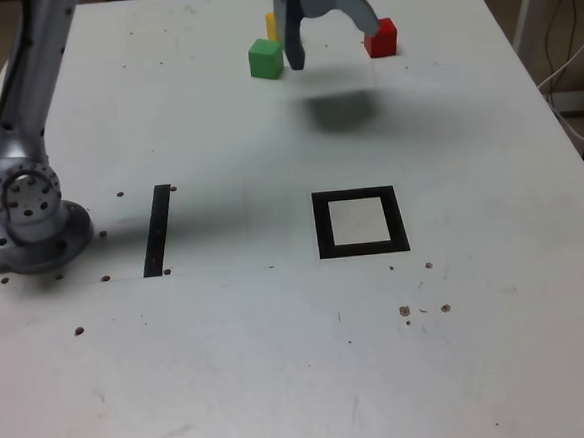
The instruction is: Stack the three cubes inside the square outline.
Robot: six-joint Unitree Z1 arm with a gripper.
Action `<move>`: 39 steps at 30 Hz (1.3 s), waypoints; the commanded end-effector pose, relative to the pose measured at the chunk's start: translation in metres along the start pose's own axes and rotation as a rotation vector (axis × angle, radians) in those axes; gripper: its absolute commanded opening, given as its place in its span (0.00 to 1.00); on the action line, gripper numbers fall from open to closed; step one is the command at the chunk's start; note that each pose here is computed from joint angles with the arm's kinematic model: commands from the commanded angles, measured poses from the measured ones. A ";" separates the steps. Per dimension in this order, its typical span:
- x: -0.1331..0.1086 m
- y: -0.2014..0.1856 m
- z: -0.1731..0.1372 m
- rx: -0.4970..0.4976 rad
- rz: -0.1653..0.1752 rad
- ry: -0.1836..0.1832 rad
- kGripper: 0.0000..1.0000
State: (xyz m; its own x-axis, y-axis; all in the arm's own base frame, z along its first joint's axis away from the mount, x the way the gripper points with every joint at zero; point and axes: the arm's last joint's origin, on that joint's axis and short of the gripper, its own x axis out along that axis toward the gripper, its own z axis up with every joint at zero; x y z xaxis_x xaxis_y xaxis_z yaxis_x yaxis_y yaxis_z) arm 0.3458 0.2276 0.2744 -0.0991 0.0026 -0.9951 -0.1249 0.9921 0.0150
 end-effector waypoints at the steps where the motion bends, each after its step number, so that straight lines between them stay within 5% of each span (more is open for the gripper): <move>1: 0.005 0.011 0.008 -0.006 -0.002 -0.004 0.99; 23: 0.035 0.080 0.066 -0.040 0.045 -0.101 0.99; 39: 0.048 0.095 0.081 -0.053 0.064 -0.122 0.98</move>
State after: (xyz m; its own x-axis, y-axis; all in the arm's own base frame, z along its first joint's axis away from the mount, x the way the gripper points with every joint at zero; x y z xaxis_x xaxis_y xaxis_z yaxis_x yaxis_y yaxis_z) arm 0.4088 0.3296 0.2232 0.0164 0.0845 -0.9963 -0.1733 0.9816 0.0804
